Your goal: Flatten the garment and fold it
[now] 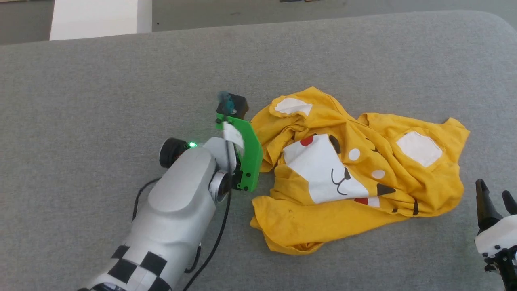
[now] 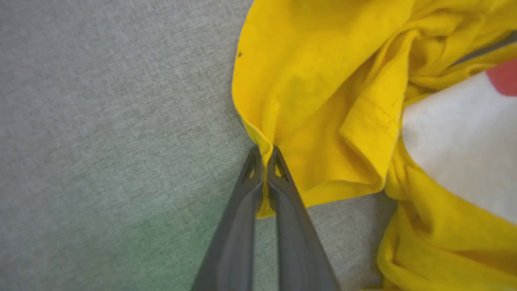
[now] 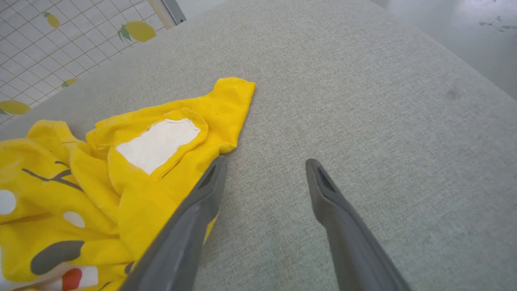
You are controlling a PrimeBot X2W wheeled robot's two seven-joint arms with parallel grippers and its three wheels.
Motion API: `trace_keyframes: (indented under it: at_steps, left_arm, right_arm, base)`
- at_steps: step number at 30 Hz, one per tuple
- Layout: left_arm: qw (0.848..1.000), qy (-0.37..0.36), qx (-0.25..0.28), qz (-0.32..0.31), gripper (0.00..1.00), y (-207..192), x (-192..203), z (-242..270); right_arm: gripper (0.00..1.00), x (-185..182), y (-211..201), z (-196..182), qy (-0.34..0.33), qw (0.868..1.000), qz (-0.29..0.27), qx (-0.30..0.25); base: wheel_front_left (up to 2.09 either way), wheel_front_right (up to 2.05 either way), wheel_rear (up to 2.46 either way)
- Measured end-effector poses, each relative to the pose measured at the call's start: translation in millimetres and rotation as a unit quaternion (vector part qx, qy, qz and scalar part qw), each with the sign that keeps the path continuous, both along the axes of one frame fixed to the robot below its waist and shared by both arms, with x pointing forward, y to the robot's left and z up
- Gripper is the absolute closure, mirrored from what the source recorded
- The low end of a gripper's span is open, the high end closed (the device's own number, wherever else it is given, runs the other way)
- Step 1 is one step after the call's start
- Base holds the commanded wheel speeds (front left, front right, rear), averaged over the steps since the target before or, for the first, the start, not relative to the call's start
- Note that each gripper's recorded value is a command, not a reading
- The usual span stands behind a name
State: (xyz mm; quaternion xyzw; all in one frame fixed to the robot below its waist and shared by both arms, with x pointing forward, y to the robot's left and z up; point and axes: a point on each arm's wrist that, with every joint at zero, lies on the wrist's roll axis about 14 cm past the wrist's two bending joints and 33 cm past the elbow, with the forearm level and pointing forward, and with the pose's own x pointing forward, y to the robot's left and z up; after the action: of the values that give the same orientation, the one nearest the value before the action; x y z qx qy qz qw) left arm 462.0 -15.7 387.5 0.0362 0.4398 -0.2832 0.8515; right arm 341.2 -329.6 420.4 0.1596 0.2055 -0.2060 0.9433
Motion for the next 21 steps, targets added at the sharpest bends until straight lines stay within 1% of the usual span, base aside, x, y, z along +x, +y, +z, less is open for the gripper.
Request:
trace_keyframes:
  at_steps: [2,5,9,12,14,16,18,21]
  left_arm:
    - [0.999,-0.004,-0.042,0.034,1.00,2,2,7]
    - [0.990,-0.028,-0.101,0.095,1.00,15,10,25]
    - [0.967,-0.090,-0.149,0.189,1.00,60,27,58]
    - [0.944,-0.119,-0.161,0.263,1.00,108,25,68]
    - [0.927,-0.128,-0.164,0.312,1.00,137,12,66]
    - [0.913,-0.123,-0.167,0.352,1.00,157,-3,60]
    - [0.905,-0.111,-0.165,0.375,1.00,169,-23,49]
    - [0.900,-0.104,-0.172,0.387,1.00,170,-36,44]
  right_arm:
    - [0.00,4,5,1,-0.002,1.000,0.009,0.001]
    - [0.00,12,14,4,-0.008,1.000,0.025,0.001]
    - [0.00,26,29,13,-0.019,0.998,0.053,-0.003]
    - [0.00,38,42,21,-0.023,0.997,0.079,-0.007]
    - [0.00,47,52,29,-0.028,0.995,0.098,-0.014]
    - [0.00,57,60,38,-0.029,0.992,0.116,-0.025]
    - [0.00,70,71,44,-0.024,0.989,0.138,-0.037]
    - [0.00,89,84,49,-0.002,0.983,0.178,-0.056]
  base:
    - [0.00,0.00,0.00]
    - [0.00,0.00,0.00]
    - [0.00,0.00,0.00]
    - [0.00,0.00,0.00]
    - [0.00,0.00,0.00]
    - [0.00,0.00,0.00]
    - [0.00,0.00,0.00]
    - [0.00,0.00,0.00]
